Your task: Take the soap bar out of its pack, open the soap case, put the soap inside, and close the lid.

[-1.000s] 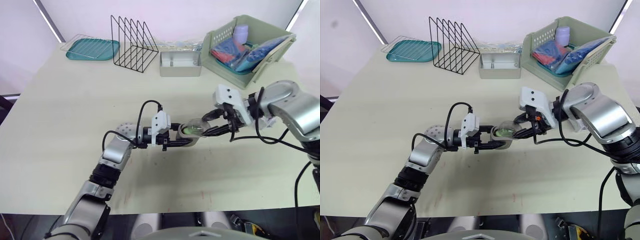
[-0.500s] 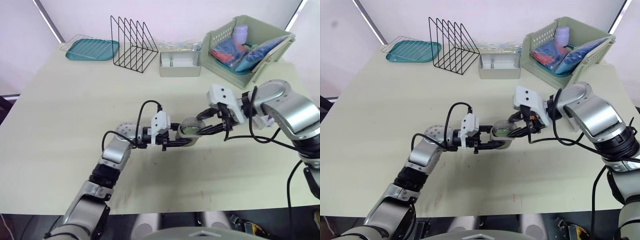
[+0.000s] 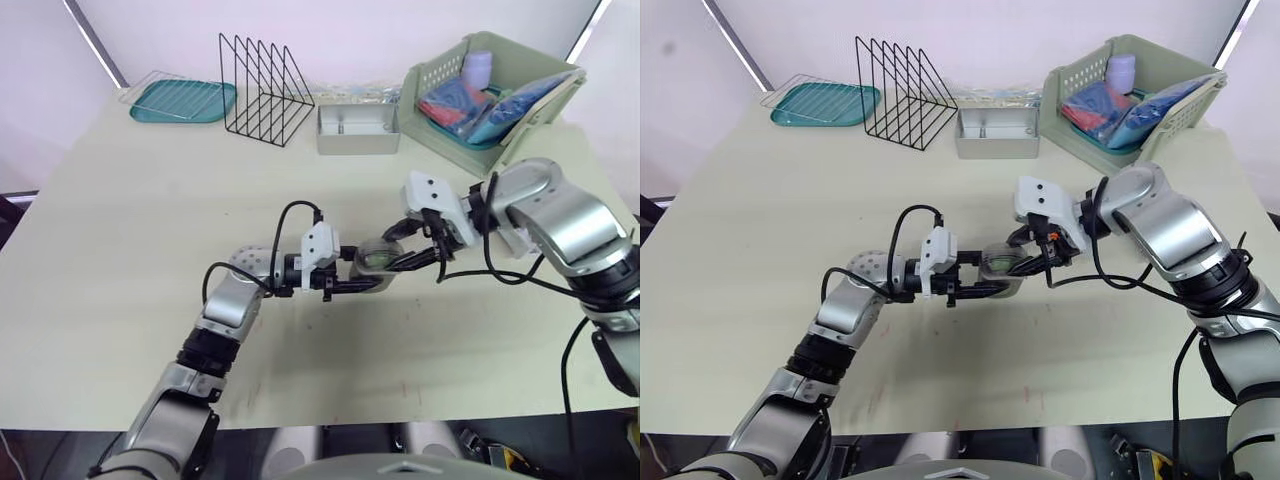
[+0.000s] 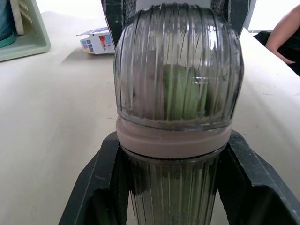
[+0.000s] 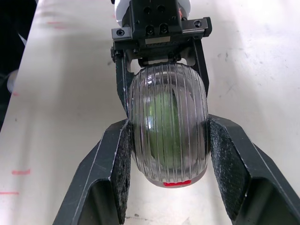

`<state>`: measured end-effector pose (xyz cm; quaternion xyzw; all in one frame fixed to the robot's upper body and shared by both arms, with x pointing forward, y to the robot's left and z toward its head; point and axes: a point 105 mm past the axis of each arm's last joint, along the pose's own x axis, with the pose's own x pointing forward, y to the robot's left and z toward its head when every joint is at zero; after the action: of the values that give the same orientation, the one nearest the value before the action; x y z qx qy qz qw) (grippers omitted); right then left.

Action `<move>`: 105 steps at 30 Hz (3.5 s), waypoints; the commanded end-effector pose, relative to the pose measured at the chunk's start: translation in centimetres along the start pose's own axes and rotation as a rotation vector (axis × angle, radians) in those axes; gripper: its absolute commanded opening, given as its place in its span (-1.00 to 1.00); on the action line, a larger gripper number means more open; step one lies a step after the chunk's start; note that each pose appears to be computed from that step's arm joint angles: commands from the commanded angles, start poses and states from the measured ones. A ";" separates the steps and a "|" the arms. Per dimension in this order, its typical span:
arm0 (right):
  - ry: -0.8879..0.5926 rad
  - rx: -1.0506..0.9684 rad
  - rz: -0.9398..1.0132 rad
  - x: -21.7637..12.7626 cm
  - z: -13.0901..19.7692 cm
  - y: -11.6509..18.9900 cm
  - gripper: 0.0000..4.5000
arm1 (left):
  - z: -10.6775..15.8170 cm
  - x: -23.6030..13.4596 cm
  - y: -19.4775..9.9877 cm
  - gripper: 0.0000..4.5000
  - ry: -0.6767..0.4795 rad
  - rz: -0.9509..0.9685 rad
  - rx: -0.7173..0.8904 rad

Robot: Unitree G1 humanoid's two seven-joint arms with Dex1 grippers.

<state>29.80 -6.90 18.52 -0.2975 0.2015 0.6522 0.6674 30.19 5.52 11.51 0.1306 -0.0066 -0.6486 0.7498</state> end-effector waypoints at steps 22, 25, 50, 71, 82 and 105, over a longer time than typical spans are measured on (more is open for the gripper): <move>0.233 0.165 0.028 2.7 -4.7 -0.9 -0.18 | 1.9 0.6 -0.6 -0.16 -0.053 -0.007 0.145; 0.230 0.157 0.033 2.9 -4.5 -0.9 -0.18 | 1.7 0.6 -0.6 -0.16 -0.051 -0.002 0.136; 0.139 0.004 -0.030 -0.5 1.0 -0.5 -0.18 | 2.4 0.3 0.0 -0.16 -0.196 0.040 0.130; 0.195 0.002 -0.012 1.1 -0.1 -0.5 -0.18 | 1.7 0.7 -1.2 -0.16 -0.237 0.052 0.106; 0.178 -0.030 -0.019 0.7 0.4 -0.8 -0.18 | 1.7 0.8 -1.5 -0.16 -0.229 0.045 0.115; 0.153 -0.007 0.038 -0.1 1.1 0.3 -0.18 | 1.2 0.3 -1.5 -0.16 -0.199 0.060 0.113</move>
<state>29.56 -5.94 19.67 -0.3423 0.2485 0.6442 0.6373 29.02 5.19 10.23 0.0989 -0.0734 -0.6302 0.7666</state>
